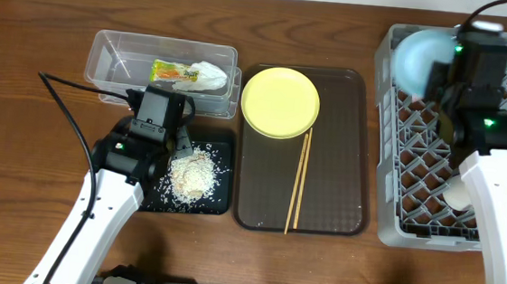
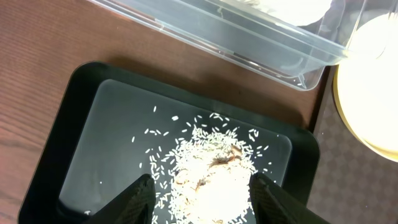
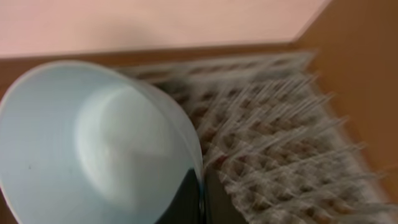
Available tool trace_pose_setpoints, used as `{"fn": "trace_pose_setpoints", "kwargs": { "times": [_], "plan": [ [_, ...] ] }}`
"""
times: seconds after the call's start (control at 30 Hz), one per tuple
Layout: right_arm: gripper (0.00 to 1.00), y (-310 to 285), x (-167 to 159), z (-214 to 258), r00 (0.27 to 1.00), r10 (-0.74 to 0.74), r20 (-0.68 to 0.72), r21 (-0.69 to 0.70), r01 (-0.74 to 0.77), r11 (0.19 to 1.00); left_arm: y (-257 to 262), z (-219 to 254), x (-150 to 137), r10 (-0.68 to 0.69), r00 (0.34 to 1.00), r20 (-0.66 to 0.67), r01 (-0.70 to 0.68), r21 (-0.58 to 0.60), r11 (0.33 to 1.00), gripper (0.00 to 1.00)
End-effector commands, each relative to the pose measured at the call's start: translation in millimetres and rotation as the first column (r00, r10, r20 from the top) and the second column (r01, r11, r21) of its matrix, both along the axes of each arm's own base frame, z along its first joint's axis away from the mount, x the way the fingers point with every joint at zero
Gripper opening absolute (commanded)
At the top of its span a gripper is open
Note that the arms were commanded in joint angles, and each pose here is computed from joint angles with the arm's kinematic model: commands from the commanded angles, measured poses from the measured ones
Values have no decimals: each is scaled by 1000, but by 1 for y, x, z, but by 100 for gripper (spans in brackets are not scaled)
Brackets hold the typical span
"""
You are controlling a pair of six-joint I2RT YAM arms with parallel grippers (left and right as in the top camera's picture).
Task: Sort waste into correct bins and load items into the dishwasher rack
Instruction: 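Set the light blue bowl upright in the rack's back row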
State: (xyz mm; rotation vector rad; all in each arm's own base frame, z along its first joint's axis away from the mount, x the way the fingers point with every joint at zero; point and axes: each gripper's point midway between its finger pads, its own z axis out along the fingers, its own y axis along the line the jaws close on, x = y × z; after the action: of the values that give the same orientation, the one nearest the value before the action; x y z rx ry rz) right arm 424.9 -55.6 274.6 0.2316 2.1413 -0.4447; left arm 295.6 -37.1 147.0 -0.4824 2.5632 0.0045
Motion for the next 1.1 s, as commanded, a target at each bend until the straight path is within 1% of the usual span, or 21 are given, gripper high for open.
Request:
{"fn": "trace_pose_setpoints", "kwargs": {
  "times": [0.0,0.13,0.23,0.37,0.47,0.67,0.77,0.97,1.07],
  "plan": [
    [1,-56,-11,27,982,-186,14,-277,183,943,5,2,1,23,1000,10,-24,14,1000,52],
    [1,-84,1,48,959,-271,87,-413,283,866,5,2,1,23,1000,10,-24,14,1000,52],
    [1,-97,14,52,943,-310,117,-496,326,805,5,2,1,23,1000,10,-24,14,1000,52],
    [1,-109,38,42,943,-312,113,-577,318,752,5,2,1,23,1000,10,-24,14,1000,52],
    [1,-117,54,22,946,-314,86,-620,297,726,5,2,1,23,1000,10,-24,14,1000,52],
    [1,-120,74,-33,948,-317,-11,-649,234,724,5,2,1,23,1000,10,-24,14,1000,52],
    [1,-119,79,-52,947,-318,-52,-657,207,725,5,2,1,23,1000,10,-24,14,1000,52],
    [1,-122,79,-77,933,-349,-91,-662,205,721,5,2,1,23,1000,10,-24,14,1000,52],
    [1,-120,79,-82,932,-348,-103,-658,198,726,5,2,1,23,1000,10,-24,14,1000,52]
  ]
}}
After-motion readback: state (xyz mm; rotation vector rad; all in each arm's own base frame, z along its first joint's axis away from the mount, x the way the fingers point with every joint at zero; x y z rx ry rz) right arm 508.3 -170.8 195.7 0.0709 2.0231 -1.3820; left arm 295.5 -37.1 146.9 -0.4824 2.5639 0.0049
